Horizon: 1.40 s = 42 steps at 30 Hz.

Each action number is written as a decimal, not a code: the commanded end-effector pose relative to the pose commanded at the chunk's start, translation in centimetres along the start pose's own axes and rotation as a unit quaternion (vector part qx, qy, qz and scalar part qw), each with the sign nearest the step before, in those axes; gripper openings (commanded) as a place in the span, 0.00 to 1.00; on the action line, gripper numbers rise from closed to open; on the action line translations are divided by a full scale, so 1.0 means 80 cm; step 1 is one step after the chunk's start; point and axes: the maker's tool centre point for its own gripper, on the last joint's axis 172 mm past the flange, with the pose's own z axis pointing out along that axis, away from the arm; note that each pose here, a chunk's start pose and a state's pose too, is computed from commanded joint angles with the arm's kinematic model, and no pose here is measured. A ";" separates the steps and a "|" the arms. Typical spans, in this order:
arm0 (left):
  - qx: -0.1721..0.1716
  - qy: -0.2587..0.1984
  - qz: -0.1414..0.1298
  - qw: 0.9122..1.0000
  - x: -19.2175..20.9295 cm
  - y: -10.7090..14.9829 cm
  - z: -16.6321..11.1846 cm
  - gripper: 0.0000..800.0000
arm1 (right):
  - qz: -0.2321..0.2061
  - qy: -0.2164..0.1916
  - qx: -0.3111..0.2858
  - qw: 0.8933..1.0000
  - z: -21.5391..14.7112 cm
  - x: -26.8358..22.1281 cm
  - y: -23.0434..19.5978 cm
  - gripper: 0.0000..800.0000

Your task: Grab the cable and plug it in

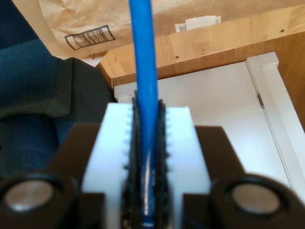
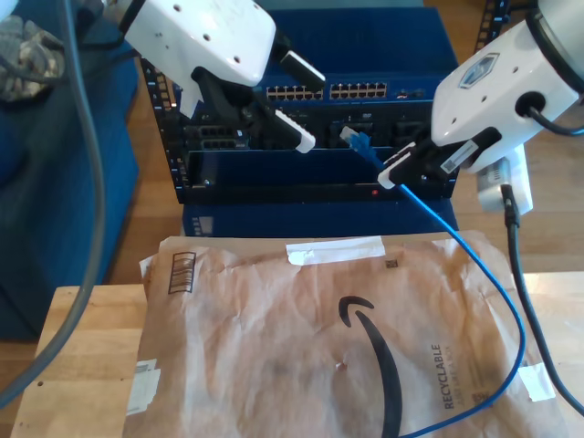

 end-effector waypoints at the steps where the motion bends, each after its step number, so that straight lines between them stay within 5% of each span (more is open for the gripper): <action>1: 0.001 0.000 0.000 1.000 0.000 -0.001 0.000 1.00 | 0.001 0.001 -0.002 1.000 0.001 0.001 0.001 0.00; 35: 0.012 -0.006 0.002 1.000 -0.004 -0.007 0.007 0.99 | -0.008 -0.034 -0.005 0.999 0.008 -0.043 -0.009 0.00; 42: 0.012 -0.012 0.002 1.000 -0.007 -0.006 0.008 0.89 | -0.014 -0.034 -0.008 0.999 0.009 -0.047 -0.007 0.00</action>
